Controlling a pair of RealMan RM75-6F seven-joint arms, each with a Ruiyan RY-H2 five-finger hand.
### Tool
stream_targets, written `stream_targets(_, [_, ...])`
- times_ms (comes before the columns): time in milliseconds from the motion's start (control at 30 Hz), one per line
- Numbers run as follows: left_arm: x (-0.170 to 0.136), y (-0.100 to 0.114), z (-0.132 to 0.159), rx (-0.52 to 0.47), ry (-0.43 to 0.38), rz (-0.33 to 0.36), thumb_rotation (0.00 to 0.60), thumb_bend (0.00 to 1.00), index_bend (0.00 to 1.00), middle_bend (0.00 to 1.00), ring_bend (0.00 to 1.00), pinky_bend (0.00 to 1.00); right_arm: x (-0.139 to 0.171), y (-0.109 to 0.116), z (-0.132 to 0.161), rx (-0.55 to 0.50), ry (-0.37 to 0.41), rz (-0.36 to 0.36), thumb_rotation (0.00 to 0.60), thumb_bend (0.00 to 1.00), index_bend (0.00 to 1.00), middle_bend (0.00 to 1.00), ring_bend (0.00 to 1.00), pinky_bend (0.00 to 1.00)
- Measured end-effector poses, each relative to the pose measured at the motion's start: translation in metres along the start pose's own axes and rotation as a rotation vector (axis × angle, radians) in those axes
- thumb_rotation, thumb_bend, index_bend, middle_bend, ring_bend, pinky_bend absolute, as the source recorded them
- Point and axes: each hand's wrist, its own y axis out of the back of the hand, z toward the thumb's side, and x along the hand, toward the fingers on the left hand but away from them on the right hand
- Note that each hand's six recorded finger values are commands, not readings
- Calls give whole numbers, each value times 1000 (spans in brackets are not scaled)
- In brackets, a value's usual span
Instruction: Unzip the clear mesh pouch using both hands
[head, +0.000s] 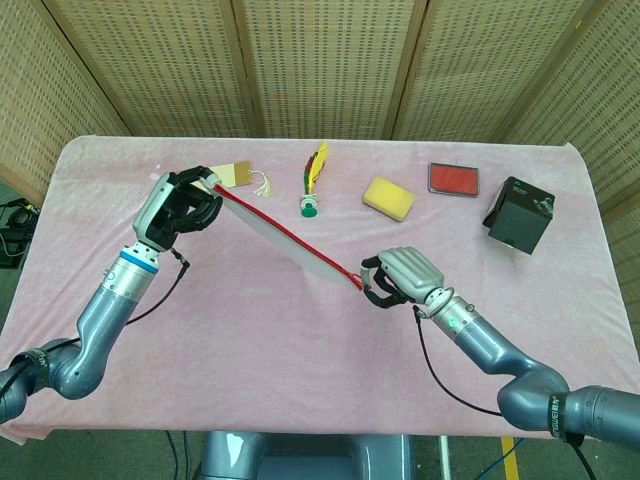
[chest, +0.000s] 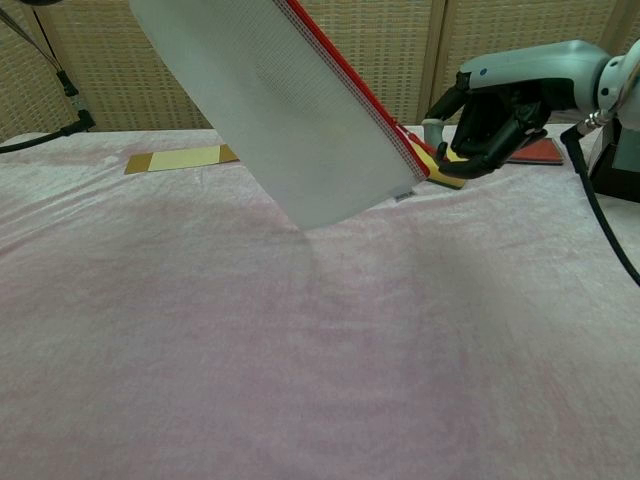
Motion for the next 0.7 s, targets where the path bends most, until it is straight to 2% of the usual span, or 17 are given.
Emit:
stream_targets(433, [-2, 14, 8, -22, -20, 23, 600, 932, 911, 1000, 987, 1000, 7, -2, -20, 1, -49, 11, 600, 888, 828, 985, 956, 1000])
stream_targets(700, [-2, 16, 5, -34, -5, 26, 600, 929, 911, 1000, 987, 1000, 7, -3, -24, -6, -57, 8, 600, 888, 828, 984, 956, 1000])
